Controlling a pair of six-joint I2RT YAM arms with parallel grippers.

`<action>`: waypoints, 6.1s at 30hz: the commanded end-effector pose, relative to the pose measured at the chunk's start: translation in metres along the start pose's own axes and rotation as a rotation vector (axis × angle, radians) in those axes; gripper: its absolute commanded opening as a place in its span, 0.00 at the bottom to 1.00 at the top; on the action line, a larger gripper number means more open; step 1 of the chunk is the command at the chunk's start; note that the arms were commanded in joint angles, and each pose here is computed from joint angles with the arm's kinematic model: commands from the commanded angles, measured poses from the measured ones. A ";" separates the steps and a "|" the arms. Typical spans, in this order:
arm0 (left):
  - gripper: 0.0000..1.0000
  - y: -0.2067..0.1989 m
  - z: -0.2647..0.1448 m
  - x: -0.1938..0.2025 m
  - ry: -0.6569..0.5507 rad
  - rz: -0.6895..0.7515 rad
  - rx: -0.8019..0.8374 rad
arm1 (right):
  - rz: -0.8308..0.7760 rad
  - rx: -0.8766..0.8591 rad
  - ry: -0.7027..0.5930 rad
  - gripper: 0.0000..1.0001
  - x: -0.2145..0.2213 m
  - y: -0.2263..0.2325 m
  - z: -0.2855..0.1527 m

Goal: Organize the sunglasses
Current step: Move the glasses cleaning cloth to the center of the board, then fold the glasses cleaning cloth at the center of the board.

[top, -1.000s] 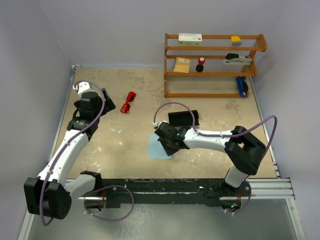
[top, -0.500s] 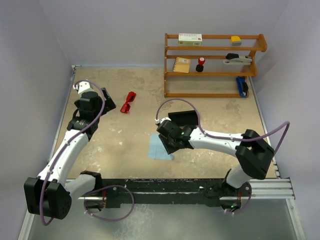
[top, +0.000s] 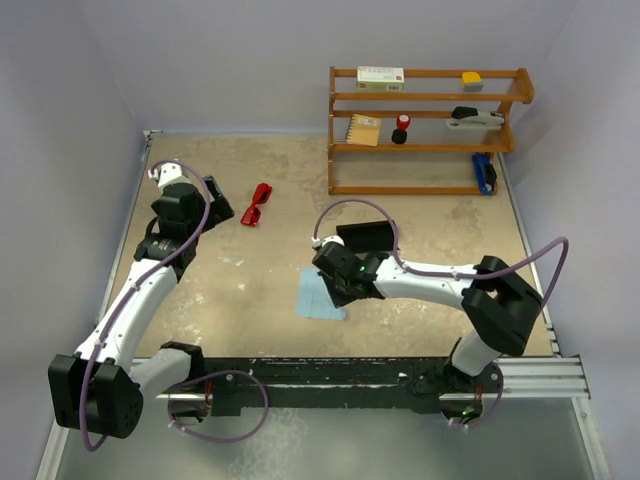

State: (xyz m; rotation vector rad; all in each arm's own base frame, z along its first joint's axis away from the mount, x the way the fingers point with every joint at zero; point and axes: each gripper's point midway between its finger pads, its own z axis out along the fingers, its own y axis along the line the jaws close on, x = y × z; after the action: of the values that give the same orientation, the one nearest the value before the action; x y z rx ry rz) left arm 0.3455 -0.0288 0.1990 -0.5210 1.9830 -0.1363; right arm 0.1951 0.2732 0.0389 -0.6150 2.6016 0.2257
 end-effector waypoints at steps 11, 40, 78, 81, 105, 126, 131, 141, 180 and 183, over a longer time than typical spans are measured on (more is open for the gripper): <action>0.99 -0.005 -0.009 -0.012 -0.044 -0.025 0.036 | 0.050 0.089 0.022 0.00 0.019 -0.028 0.025; 0.99 -0.017 -0.011 0.005 0.004 -0.021 0.092 | 0.053 0.083 -0.069 0.08 -0.007 -0.051 -0.007; 0.62 -0.126 -0.054 0.187 0.305 0.175 0.294 | 0.108 0.028 -0.144 0.37 -0.046 -0.089 -0.009; 0.60 -0.128 -0.053 0.200 0.313 0.200 0.296 | 0.101 0.023 -0.142 0.37 -0.049 -0.089 -0.008; 0.50 -0.145 -0.028 0.245 0.343 0.252 0.272 | 0.091 0.010 -0.133 0.34 -0.061 -0.083 0.001; 0.37 -0.158 -0.013 0.248 0.333 0.274 0.243 | 0.090 0.005 -0.119 0.34 -0.054 -0.083 0.005; 0.36 -0.158 -0.011 0.252 0.341 0.281 0.234 | 0.092 0.004 -0.119 0.34 -0.053 -0.083 0.005; 0.38 -0.150 -0.009 0.262 0.364 0.296 0.210 | 0.092 -0.003 -0.115 0.34 -0.052 -0.081 0.007; 0.20 -0.150 -0.012 0.276 0.400 0.315 0.214 | 0.100 0.004 -0.096 0.34 -0.048 -0.083 0.014; 0.14 -0.149 -0.011 0.277 0.401 0.314 0.212 | 0.101 0.004 -0.096 0.34 -0.047 -0.082 0.014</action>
State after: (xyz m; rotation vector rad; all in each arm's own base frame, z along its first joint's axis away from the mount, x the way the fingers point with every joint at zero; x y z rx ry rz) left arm 0.2771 -0.2740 0.0227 -0.0381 2.3754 -0.2536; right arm 0.2727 0.2196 0.0424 -0.4680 2.5533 0.2593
